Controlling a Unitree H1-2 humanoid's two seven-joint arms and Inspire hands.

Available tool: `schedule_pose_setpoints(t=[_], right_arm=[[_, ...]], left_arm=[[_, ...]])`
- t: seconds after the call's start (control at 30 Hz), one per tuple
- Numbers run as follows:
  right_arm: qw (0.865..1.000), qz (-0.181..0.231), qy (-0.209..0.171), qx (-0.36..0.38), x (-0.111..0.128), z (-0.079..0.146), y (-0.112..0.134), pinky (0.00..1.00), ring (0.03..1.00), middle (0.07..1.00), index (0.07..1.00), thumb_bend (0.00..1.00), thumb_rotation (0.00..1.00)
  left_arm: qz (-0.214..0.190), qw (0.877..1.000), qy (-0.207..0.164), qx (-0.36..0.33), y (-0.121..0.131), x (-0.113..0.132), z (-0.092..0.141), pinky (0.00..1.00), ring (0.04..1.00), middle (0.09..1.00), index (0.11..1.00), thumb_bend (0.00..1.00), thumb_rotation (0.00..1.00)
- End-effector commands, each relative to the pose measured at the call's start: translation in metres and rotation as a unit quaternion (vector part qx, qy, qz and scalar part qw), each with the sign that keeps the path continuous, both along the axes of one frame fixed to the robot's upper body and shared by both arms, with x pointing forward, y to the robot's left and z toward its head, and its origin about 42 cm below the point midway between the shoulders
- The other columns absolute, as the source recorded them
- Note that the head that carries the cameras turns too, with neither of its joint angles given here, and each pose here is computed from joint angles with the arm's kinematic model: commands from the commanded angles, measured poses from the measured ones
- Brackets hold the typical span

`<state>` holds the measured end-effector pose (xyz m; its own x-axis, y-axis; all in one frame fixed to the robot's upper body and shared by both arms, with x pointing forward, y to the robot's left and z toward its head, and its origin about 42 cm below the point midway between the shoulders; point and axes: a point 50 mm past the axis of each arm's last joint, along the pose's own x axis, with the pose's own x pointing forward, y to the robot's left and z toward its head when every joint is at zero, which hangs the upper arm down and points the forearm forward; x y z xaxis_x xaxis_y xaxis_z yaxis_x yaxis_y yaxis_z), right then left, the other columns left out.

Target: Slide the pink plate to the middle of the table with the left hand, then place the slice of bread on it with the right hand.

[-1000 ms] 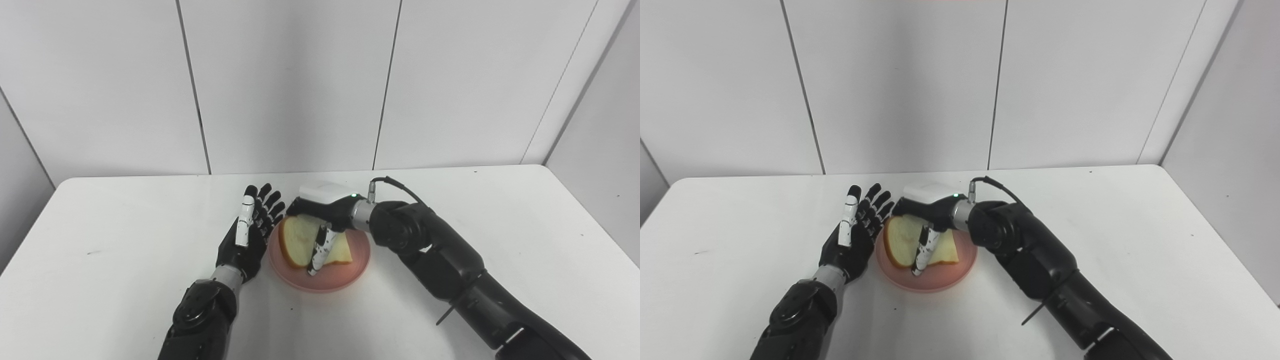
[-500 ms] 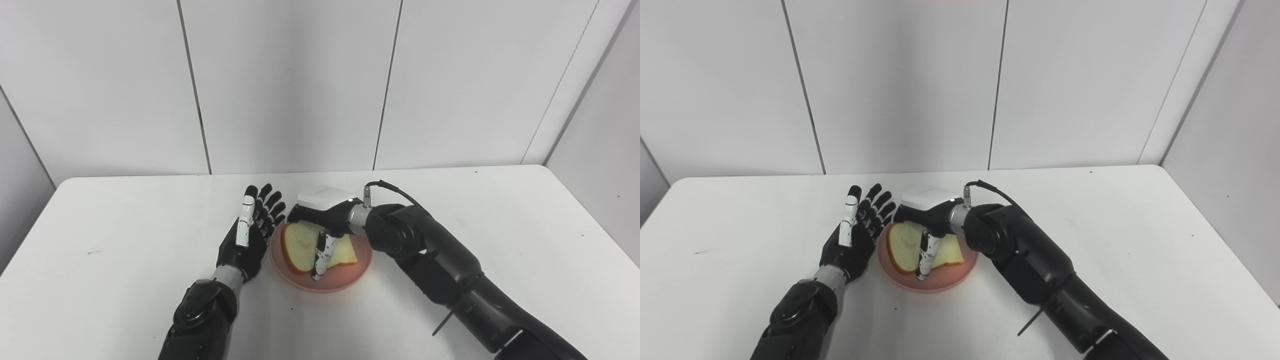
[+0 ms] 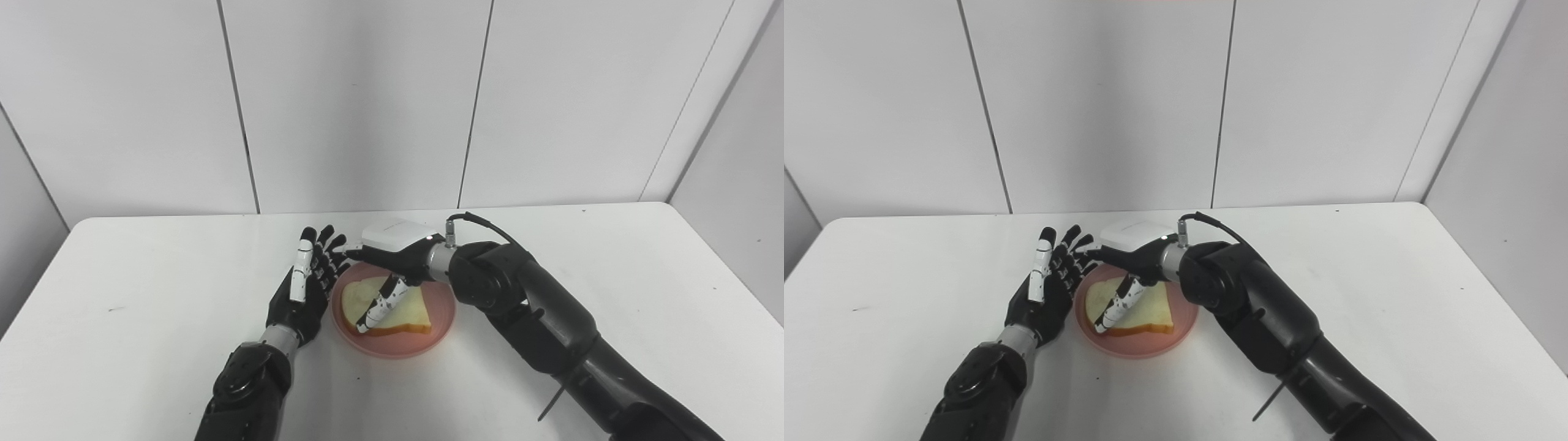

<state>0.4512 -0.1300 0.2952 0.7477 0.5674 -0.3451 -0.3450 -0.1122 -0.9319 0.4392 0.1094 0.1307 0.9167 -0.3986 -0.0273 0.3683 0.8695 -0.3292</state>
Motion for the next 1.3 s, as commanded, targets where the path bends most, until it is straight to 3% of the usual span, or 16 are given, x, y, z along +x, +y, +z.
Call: schedule_pose_setpoints(t=[0.0,0.1,0.37,0.57,0.6,0.7,0.83,0.93,1.03,1.13,1.27], right_arm=[[0.999,0.002,-0.051,0.01,0.002,0.043,0.005,0.69,0.862,0.921,0.914,0.87,0.49],[0.999,-0.005,-0.049,0.011,-0.001,0.051,0.005,0.68,0.867,0.924,0.917,0.88,0.48],[0.998,-0.005,-0.067,0.02,-0.014,0.067,-0.002,0.76,0.911,0.932,0.93,0.89,0.45],[0.995,-0.023,-0.066,0.075,-0.022,0.067,-0.029,0.8,0.949,0.937,0.933,0.88,0.45],[0.993,-0.031,-0.064,0.089,-0.024,0.065,-0.035,0.77,0.924,0.95,0.943,0.88,0.49],[0.984,-0.079,-0.044,0.153,-0.027,0.055,-0.058,0.78,0.92,0.967,0.987,0.87,0.55],[0.969,-0.125,-0.023,0.212,-0.031,0.036,-0.079,0.84,0.952,0.997,1.0,0.81,0.77],[0.95,-0.158,0.0,0.268,-0.042,0.015,-0.091,0.92,0.992,1.0,1.0,0.81,0.97],[0.936,-0.176,0.018,0.303,-0.055,0.0,-0.096,0.94,1.0,1.0,1.0,0.81,1.0],[0.921,-0.192,0.009,0.339,-0.066,-0.015,-0.099,0.93,1.0,1.0,1.0,0.84,1.0],[0.897,-0.207,-0.013,0.39,-0.078,-0.031,-0.101,0.99,1.0,1.0,1.0,0.84,1.0]], left_arm=[[0.006,0.995,0.093,0.026,0.009,-0.02,-0.043,0.99,0.976,0.984,0.998,0.7,0.99],[0.006,0.995,0.092,0.029,0.009,-0.02,-0.042,0.99,0.972,0.982,0.996,0.69,1.0],[0.009,0.995,0.093,0.027,0.011,-0.021,-0.04,0.98,0.972,0.98,0.997,0.69,0.99],[0.01,0.996,0.085,0.027,0.018,-0.02,-0.041,0.99,0.977,0.985,1.0,0.7,0.99],[0.012,0.996,0.085,0.026,0.019,-0.021,-0.039,0.99,0.981,0.985,1.0,0.69,0.99],[0.025,0.997,0.058,0.04,0.025,-0.026,-0.033,1.0,0.989,0.99,1.0,0.69,1.0],[0.067,0.996,0.025,0.056,0.032,-0.035,-0.02,0.98,0.963,0.968,0.976,0.69,0.96],[0.101,0.991,-0.01,0.084,0.038,-0.045,-0.01,1.0,0.976,0.985,0.99,0.77,0.99],[0.117,0.989,-0.037,0.088,0.043,-0.055,-0.006,1.0,0.993,0.999,0.999,0.78,1.0],[0.127,0.983,-0.06,0.115,0.049,-0.065,-0.008,0.98,0.997,1.0,1.0,0.77,1.0],[0.129,0.98,-0.076,0.134,0.054,-0.077,-0.012,0.98,1.0,1.0,1.0,0.76,1.0]])
